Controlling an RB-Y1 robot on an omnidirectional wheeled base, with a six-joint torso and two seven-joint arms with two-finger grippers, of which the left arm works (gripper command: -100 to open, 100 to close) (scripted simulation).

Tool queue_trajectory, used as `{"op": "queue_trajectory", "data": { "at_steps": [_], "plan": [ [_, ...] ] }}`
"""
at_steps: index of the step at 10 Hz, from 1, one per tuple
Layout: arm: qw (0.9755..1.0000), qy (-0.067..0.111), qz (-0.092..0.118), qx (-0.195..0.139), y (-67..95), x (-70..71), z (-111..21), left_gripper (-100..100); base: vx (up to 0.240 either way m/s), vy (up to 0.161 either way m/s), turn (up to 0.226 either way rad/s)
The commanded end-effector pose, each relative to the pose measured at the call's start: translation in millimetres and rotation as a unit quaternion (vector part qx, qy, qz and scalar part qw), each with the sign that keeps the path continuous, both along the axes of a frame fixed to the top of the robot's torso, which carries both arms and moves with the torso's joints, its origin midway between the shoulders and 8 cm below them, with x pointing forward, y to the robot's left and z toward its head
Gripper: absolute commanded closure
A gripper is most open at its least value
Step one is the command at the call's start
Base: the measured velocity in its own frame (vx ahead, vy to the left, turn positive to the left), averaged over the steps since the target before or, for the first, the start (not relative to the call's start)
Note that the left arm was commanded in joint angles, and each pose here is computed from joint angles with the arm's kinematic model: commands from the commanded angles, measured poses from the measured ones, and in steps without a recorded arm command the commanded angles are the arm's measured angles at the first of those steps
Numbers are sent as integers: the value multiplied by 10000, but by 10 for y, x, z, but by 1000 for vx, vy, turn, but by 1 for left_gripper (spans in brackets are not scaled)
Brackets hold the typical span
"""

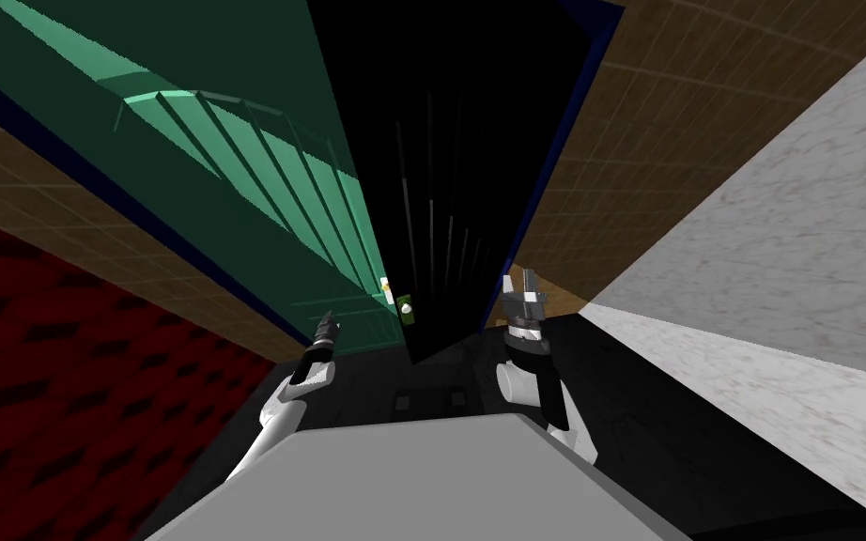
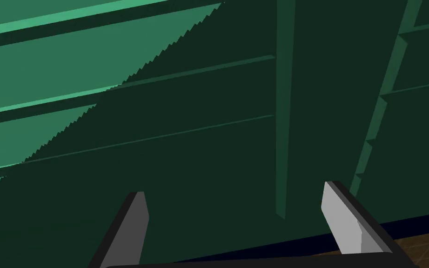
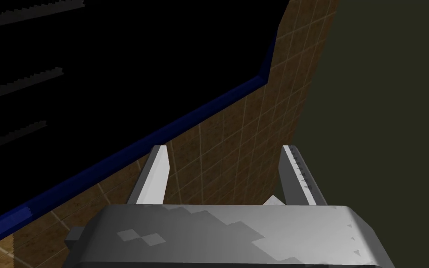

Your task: Pull the door open

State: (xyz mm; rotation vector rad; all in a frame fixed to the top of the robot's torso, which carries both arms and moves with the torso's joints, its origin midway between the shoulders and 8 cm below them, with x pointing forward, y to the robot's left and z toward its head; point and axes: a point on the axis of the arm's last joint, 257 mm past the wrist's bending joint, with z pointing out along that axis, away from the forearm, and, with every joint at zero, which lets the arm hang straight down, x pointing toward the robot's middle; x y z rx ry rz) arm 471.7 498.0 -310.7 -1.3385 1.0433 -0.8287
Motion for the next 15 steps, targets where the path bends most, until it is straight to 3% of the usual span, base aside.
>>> {"op": "queue_trajectory", "data": {
  "at_steps": [1,5,8,9,10,15],
  "plan": [
    [9999,-56,-112,-72,-161,117,4,-100,191,13,-85],
    [9986,-210,-401,-260,-624,366,63,-100,194,-3,-98],
    [9962,-357,-665,-424,-1042,564,146,-100,204,-100,-154],
    [9968,-323,-616,-399,-942,517,116,-100,101,-54,-20],
    [9968,-323,-616,-399,-942,517,116,100,-12,5,24],
    [9968,-323,-616,-399,-942,517,116,100,-20,8,-10]
  ]
}}
